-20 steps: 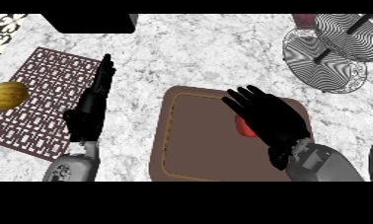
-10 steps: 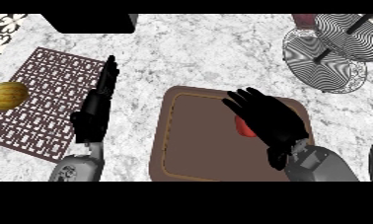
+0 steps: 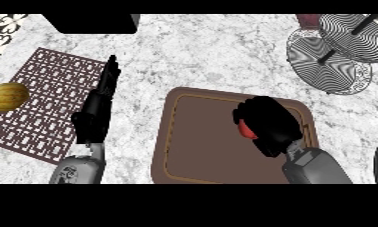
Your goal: Pick the bell pepper from the tray and place it in the tiered basket
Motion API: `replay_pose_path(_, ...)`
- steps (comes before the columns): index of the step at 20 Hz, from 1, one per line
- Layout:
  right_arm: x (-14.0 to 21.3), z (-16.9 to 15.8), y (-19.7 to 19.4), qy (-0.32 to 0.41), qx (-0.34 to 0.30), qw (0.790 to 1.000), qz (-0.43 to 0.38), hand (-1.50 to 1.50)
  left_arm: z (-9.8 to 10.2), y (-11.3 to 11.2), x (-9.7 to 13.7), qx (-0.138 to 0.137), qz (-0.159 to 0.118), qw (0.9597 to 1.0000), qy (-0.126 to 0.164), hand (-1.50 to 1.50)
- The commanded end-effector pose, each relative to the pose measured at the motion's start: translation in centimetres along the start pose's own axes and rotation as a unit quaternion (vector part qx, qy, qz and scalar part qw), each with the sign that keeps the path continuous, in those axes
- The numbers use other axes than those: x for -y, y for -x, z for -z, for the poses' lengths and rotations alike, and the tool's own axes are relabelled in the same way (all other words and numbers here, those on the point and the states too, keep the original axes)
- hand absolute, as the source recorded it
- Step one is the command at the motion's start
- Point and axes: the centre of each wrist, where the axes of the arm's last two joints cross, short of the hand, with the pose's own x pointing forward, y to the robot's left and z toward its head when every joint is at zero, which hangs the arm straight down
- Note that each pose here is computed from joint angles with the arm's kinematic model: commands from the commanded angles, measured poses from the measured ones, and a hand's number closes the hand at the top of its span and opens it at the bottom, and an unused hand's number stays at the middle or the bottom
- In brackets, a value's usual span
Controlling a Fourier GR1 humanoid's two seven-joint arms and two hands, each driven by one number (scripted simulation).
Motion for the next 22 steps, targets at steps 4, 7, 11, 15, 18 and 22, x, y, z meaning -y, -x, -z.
replay_pose_path(4,-1.7,2.3,0.1,0.022,-0.043,0.998,-0.035,1.5,-0.8,0.2,-0.3,-0.006,-0.004,0.9999,-0.009,0.0)
replay_pose_path(7,-2.1,0.8,4.1,-0.059,-0.202,0.978,0.006,1.5,-0.5,0.2,-0.8,-0.01,-0.001,0.9999,-0.004,0.0)
replay_pose_path(11,-2.4,0.9,4.9,-0.093,-0.338,0.936,0.041,1.5,-0.1,0.2,-1.5,0.0,0.005,0.9999,-0.012,0.0)
replay_pose_path(15,-0.4,1.2,4.1,-0.048,-0.382,0.921,0.049,1.5,0.8,-1.2,1.3,0.005,-0.005,1.0,-0.006,0.0)
replay_pose_path(18,1.4,-1.0,2.5,-0.011,-0.412,0.91,0.039,1.5,0.0,-0.2,-1.0,0.001,0.002,1.0,0.004,0.0)
replay_pose_path(22,5.3,-2.4,1.9,0.053,-0.441,0.895,0.033,1.5,-0.6,0.5,0.6,-0.009,-0.008,0.9999,-0.004,0.0)
